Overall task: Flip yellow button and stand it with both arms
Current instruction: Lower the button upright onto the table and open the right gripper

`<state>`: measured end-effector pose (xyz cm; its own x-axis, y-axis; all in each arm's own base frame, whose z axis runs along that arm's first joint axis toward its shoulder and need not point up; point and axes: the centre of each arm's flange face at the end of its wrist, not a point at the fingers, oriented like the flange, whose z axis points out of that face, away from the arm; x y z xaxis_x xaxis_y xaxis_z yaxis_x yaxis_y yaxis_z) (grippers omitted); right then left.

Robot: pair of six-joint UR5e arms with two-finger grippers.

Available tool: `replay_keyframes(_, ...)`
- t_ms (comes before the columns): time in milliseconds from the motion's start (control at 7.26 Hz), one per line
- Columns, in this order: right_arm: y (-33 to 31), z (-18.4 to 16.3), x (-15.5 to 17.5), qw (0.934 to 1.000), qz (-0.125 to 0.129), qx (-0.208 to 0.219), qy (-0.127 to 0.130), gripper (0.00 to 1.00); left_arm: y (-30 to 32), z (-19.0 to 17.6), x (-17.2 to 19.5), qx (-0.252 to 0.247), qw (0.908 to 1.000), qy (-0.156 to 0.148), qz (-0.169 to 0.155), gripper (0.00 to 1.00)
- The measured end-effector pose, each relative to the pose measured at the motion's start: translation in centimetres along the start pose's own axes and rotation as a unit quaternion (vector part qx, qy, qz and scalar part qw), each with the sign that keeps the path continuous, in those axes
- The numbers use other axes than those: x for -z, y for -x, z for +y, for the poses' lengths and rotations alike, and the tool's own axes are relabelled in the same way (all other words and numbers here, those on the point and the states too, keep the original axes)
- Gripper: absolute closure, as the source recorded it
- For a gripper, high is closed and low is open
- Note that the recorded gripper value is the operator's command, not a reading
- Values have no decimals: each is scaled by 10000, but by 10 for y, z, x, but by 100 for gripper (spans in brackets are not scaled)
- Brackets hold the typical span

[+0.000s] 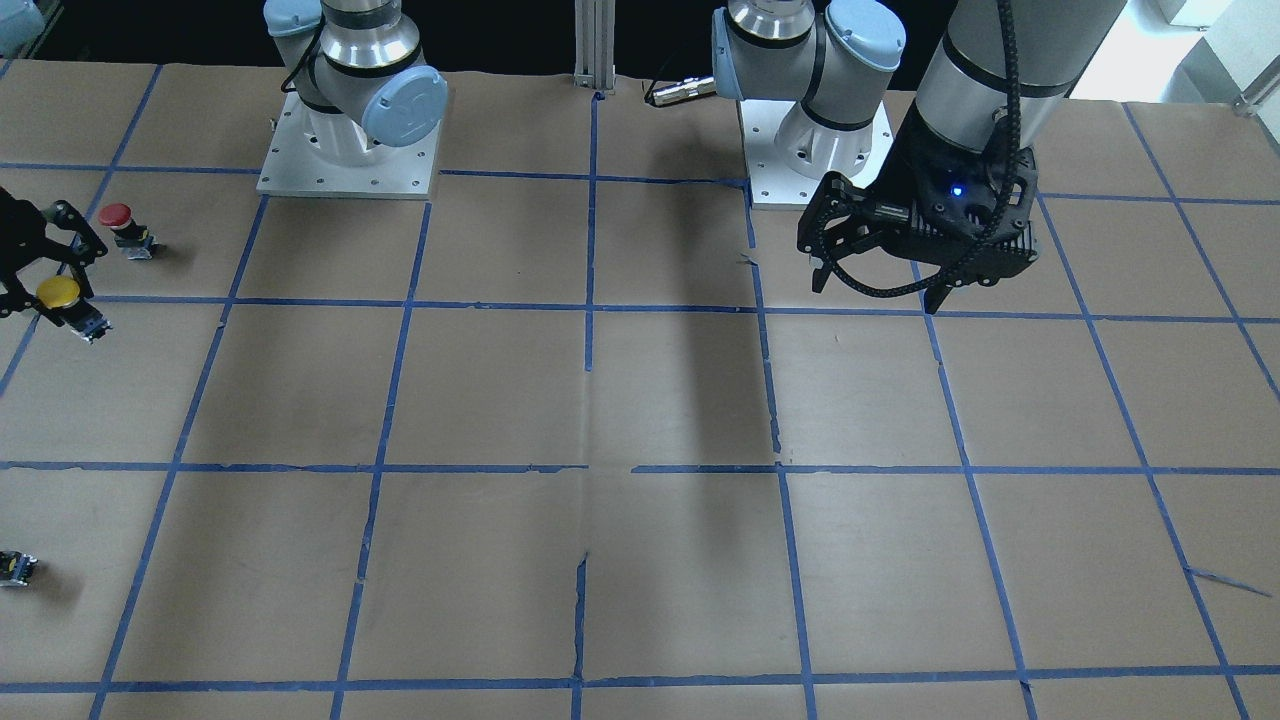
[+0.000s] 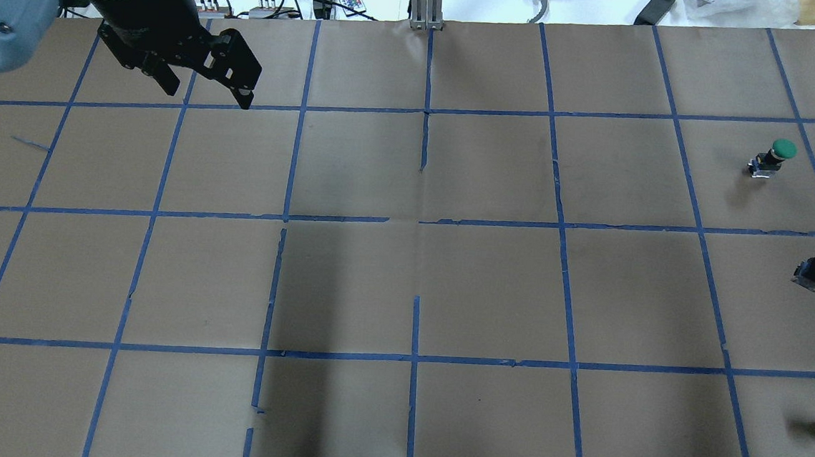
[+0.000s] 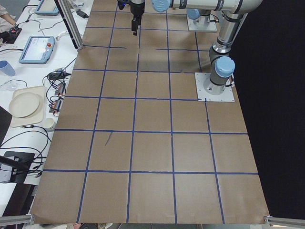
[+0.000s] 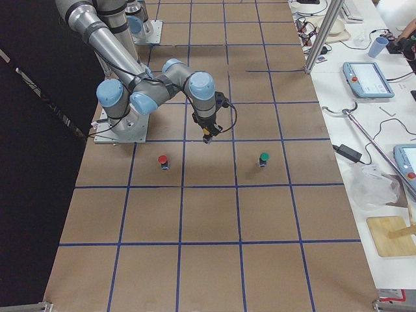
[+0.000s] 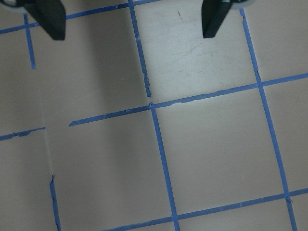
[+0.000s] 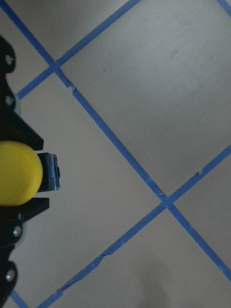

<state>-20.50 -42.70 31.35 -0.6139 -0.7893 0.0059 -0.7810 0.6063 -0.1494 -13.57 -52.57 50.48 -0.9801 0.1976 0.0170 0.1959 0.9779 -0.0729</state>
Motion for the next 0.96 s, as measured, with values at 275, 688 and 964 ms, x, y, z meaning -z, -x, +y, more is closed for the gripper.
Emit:
replay_keyframes(275,-29,20,-34,9991,31,414,-69,81,0,0,0,51,10000,2,4,0)
replay_keyframes(688,-43,28,-61,9929,-9,1139,-348,79,-2,7,6,138,9999,-55,-31,0)
replay_keyframes(964,-50,37,-78,9903,-86,1332,-394,73,-3,11,0,196,9998,-27,-17,0)
